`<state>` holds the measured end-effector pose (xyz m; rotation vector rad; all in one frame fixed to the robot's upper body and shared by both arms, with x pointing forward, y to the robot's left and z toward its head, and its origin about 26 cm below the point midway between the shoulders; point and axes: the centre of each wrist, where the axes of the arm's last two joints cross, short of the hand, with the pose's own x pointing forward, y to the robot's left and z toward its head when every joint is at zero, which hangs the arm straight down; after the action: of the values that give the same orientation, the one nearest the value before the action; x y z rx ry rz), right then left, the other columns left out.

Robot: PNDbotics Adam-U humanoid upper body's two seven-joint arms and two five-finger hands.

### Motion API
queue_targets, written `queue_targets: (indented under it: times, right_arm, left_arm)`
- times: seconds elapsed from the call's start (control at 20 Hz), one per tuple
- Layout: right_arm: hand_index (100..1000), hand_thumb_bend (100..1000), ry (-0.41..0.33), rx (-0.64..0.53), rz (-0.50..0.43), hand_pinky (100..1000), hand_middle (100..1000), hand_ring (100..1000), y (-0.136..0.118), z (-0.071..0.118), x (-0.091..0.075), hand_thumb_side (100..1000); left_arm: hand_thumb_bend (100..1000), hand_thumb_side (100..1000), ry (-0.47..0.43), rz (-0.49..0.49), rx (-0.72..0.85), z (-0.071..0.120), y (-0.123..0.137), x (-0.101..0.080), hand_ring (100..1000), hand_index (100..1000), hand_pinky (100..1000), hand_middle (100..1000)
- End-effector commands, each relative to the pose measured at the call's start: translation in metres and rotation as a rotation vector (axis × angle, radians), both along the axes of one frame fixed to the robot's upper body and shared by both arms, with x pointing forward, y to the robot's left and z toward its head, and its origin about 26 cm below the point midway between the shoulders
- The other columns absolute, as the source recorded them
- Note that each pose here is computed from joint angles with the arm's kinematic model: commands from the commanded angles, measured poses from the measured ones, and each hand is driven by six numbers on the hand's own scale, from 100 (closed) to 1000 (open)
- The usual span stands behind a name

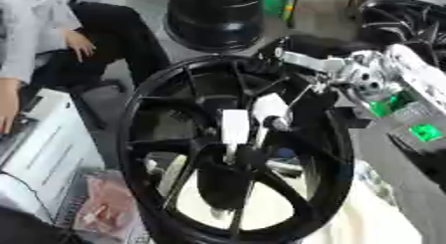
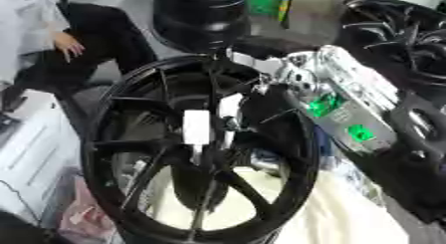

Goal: Pull the pin out of the wheel hub.

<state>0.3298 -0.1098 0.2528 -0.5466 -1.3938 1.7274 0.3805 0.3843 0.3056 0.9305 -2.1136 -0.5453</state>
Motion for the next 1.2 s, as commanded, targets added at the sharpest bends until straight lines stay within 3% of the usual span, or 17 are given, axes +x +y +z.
queue_targets:
  times: [0.05,0.55,1.2]
  right_arm:
    - [863,500,0.145,-0.047,-0.103,865,792,836,-0.011,0.012,0.003,105]
    - [864,490,0.184,-0.052,-0.093,866,800,842,-0.02,0.013,0.005,100]
    - [860,473,0.093,-0.058,-0.093,871,811,858,-0.026,0.02,0.005,100]
  left_arm:
    - [100,579,-0.036,0.017,0.027,0.017,0.006,-0.008,841,873,912,713]
    - [100,577,-0.034,0.03,0.034,0.016,0.008,-0.011,842,873,914,713]
    - [100,565,-0.078,-0.067,0.115,0.018,-0.017,-0.034,844,875,909,718]
